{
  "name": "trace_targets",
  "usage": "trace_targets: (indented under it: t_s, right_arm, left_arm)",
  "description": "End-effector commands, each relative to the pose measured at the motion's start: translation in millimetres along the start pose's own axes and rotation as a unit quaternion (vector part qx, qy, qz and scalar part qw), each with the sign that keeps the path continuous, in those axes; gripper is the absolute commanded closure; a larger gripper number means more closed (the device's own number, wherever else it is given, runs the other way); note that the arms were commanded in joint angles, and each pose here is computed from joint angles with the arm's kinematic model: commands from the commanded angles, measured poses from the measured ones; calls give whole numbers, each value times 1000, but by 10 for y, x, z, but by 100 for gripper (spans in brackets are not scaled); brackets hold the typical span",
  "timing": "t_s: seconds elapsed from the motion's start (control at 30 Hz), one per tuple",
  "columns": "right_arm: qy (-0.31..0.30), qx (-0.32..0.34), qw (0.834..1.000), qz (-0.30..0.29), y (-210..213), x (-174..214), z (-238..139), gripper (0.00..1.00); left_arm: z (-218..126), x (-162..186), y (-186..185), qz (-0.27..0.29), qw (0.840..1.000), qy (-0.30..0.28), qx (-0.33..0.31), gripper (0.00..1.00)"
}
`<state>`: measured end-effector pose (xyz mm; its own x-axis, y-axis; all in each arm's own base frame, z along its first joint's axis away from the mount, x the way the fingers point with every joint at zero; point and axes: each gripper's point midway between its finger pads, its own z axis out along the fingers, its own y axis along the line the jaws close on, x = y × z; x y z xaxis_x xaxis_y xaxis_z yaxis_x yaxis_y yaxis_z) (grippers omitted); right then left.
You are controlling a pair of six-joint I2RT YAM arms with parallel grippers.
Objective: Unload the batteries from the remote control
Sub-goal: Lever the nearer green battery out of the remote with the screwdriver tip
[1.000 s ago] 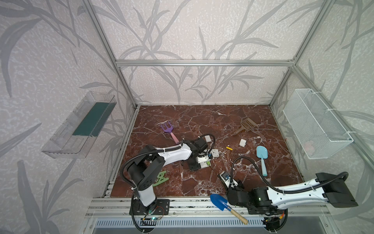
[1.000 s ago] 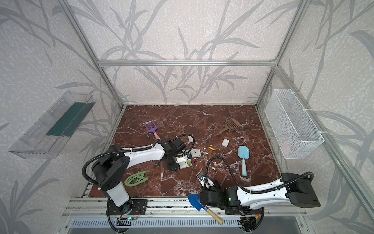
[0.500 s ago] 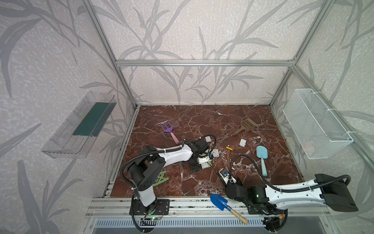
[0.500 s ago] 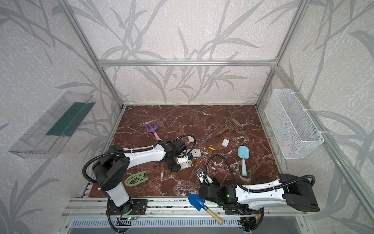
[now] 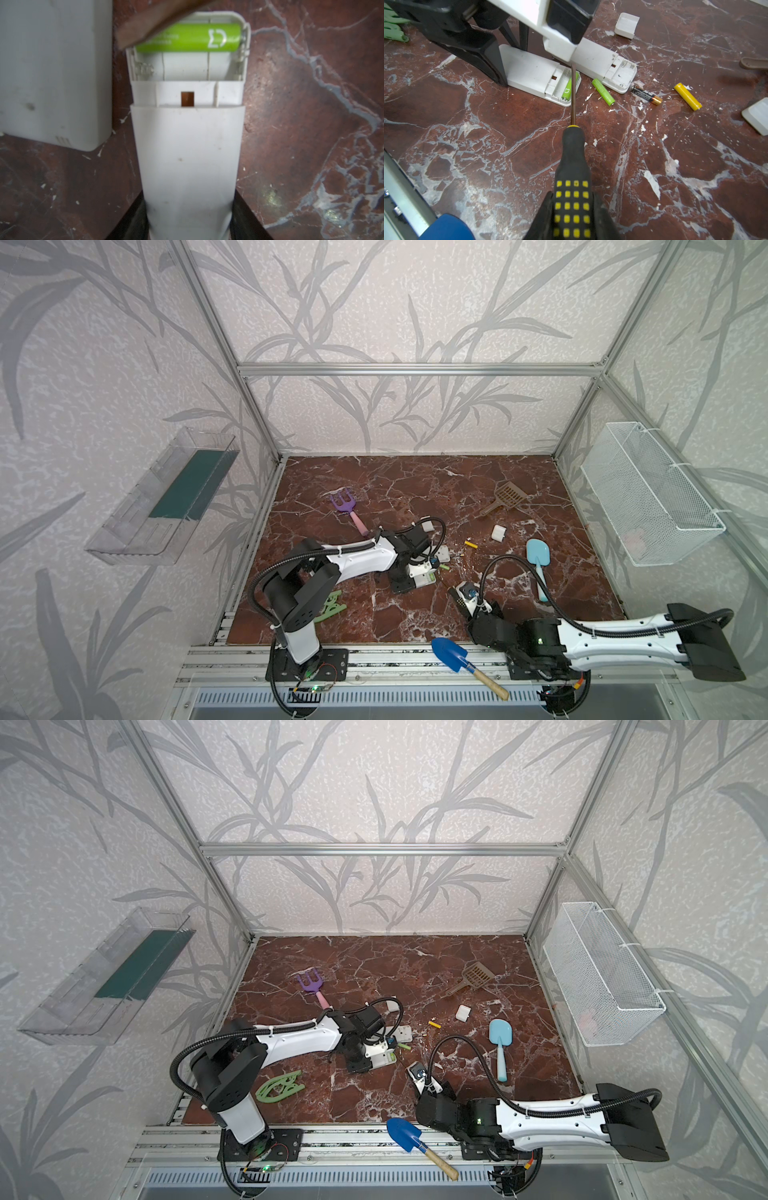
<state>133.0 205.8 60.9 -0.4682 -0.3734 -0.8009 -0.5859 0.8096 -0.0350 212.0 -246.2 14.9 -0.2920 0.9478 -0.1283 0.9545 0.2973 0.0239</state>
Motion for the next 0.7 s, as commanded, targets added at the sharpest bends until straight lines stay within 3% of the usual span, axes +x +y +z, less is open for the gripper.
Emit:
trace_targets:
  t_s: [0.0,0.27,0.5,0.67]
  right_arm:
    - [11,10,1000,-4,-63,44,-16,100]
    - [80,-1,997,9,27,77,-121,100]
    - [93,-22,995,10,170,-82,-189,100]
    - [115,-10,993,19,178,-57,-186,100]
  left_arm:
    - [136,189,-160,2,998,48,29,65]
    - [130,160,-158,-36,998,37,25,65]
    - [123,111,-152,-89,995,33,25,65]
    - [42,96,-149,-98,994,38,13,65]
